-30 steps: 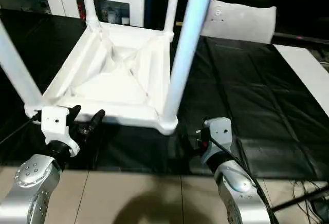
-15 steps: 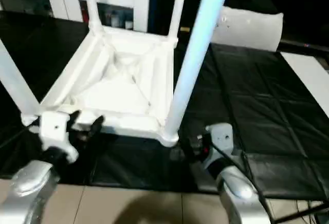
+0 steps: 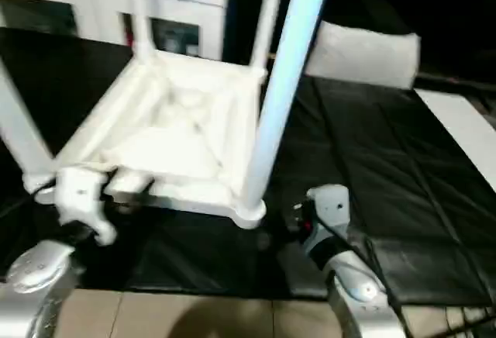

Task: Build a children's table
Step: Rotate leg to tighten

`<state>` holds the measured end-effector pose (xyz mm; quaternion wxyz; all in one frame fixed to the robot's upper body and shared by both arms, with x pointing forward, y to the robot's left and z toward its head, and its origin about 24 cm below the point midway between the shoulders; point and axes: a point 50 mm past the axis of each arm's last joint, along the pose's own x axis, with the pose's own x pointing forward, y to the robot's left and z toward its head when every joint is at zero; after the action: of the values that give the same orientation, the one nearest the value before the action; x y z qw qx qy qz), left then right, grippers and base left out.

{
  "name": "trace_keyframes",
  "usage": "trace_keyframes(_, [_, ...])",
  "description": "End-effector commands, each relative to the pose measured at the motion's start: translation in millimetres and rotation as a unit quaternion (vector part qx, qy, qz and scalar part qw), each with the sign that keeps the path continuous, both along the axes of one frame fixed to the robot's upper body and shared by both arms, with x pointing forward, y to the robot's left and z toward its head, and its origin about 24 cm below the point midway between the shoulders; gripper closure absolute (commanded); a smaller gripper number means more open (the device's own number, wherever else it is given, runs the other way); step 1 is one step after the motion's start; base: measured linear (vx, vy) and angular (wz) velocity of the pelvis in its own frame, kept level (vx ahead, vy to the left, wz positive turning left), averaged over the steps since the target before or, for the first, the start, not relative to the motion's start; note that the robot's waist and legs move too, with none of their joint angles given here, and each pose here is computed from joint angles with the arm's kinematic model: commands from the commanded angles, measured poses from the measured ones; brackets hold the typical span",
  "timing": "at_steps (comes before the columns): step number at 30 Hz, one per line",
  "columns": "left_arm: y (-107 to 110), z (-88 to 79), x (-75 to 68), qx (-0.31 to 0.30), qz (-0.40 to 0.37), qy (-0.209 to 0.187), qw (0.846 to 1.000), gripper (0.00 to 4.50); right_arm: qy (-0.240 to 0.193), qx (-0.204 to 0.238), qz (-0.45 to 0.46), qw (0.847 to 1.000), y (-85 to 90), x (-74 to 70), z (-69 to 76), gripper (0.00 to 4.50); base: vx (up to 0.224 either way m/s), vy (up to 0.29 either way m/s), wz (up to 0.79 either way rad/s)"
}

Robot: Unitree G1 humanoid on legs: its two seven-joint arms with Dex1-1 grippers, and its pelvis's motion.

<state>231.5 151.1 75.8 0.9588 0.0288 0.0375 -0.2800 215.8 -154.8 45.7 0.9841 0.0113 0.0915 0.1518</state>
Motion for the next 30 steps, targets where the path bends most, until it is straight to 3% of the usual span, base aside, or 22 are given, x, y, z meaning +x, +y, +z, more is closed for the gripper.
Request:
trace_keyframes(1, [-5.8,-1.1,0.4,0.013,-0.056,0.007,0.998,0.47,-0.007,-0.010,-0.010,1.000,-9.3,1.2,2.8,0.00,-0.105,-0.025,-0.02])
trace_keyframes(3, [-11.3,-4.5,5.6,0.043,-0.135,0.041,0.989,0.25,-0.013,-0.025,0.001,1.000,-15.2,4.3,5.1,0.00,-0.111,-0.020,-0.02])
trace_keyframes(6, [-14.2,-4.3,12.8,0.061,-0.181,0.053,0.980,0.19,-0.017,-0.035,0.012,0.999,-19.2,6.7,7.3,0.00,-0.133,0.000,0.02])
trace_keyframes(7, [-16.9,-4.2,21.5,0.085,-0.226,0.064,0.968,0.19,-0.022,-0.039,0.025,0.999,-22.6,9.1,10.0,0.00,-0.088,0.008,0.00])
trace_keyframes(8, [-16.9,-4.2,21.5,0.085,-0.226,0.064,0.968,0.19,-0.022,-0.039,0.025,0.999,-22.6,9.1,10.0,0.00,-0.088,0.008,0.00])
trace_keyframes(11, [-19.2,-2.0,43.1,0.148,-0.268,0.063,0.950,0.19,-0.021,-0.058,0.071,0.996,-24.5,10.6,12.2,0.00,-0.064,0.014,-0.09])
trace_keyframes(16, [-25.3,9.5,73.2,0.175,-0.262,0.046,0.948,0.19,-0.017,-0.074,0.108,0.991,-27.9,10.3,12.6,0.00,0.000,0.000,0.00])
trace_keyframes(21, [-28.0,12.4,85.2,0.194,-0.282,0.050,0.938,0.19,-0.013,-0.082,0.116,0.990,-29.3,9.8,11.5,0.00,0.000,0.000,0.00])
trace_keyframes(22, [-28.1,11.9,85.9,0.199,-0.290,0.056,0.934,0.47,-0.013,-0.082,0.119,0.989,-28.9,9.7,11.3,0.00,0.000,0.000,0.00])
trace_keyframes(26, [-26.2,7.3,91.2,0.227,-0.316,0.084,0.917,0.73,-0.008,-0.083,0.132,0.988,-27.2,8.0,9.2,0.00,0.000,0.000,0.00])
trace_keyframes(30, [-26.0,6.8,95.1,0.230,-0.320,0.088,0.915,1.03,-0.006,-0.082,0.136,0.987,-26.8,7.0,7.9,0.00,0.000,0.000,0.00])
